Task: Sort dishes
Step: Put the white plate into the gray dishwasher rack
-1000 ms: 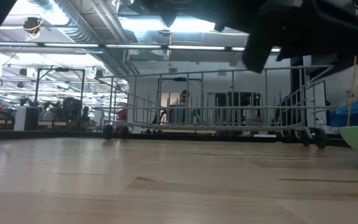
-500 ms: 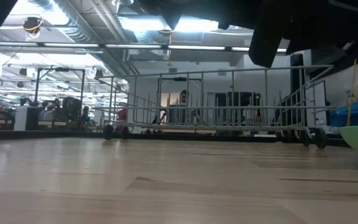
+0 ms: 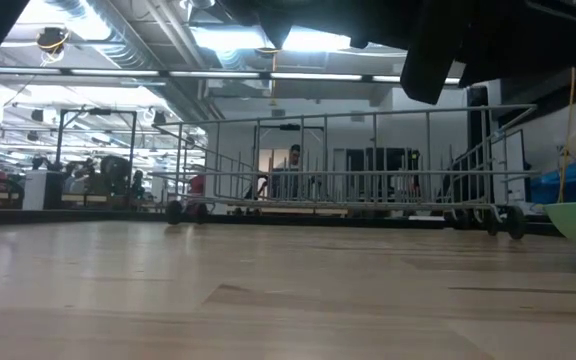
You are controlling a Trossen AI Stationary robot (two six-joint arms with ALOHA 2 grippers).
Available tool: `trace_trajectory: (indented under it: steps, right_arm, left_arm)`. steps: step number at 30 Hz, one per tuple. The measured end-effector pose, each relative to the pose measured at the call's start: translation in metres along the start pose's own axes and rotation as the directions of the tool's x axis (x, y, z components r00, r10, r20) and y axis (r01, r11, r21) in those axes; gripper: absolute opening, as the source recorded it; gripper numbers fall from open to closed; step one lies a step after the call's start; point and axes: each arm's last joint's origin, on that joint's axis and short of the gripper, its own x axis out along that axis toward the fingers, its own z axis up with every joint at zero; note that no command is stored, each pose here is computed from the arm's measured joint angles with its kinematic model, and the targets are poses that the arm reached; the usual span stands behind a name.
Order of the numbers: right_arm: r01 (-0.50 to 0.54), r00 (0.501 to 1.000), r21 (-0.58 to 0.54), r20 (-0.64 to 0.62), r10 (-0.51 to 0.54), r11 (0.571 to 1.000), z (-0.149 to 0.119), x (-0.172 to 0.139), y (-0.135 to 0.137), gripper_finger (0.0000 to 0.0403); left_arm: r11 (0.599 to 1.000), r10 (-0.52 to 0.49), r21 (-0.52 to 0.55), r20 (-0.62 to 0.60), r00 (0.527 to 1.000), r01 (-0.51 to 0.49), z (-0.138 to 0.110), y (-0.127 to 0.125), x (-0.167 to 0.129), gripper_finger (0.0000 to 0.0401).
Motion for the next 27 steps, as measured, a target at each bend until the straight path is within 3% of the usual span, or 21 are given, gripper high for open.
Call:
trace_trajectory:
  steps: [4, 11, 22, 27]
  right_arm:
    - [0.117, 0.966, 0.09, -0.242, -0.092, 0.989, -0.006, 0.024, 0.005, 0.0121]
    - [0.257, 0.834, 0.17, -0.537, -0.129, 0.951, -0.017, 0.057, 0.012, 0.0112]
    - [0.518, 0.643, 0.085, -0.695, -0.322, 0.851, -0.028, 0.07, 0.004, 0.0112]
    - [0.523, 0.639, 0.082, -0.697, -0.326, 0.849, -0.028, 0.07, 0.004, 0.0112]
  left_arm:
    - [1.0, 0.003, -0.001, -0.003, 1.0, -0.003, -0.002, 0.002, 0.0, 0.0175]
    - [1.0, 0.007, -0.003, -0.007, 1.0, -0.007, -0.004, 0.004, 0.0, 0.0175]
    - [1.0, 0.006, -0.003, -0.008, 1.0, -0.006, -0.004, 0.004, 0.0, 0.0175]
    - [0.999, 0.006, 0.036, -0.008, 1.0, -0.006, -0.004, 0.004, 0.0, 0.0175]
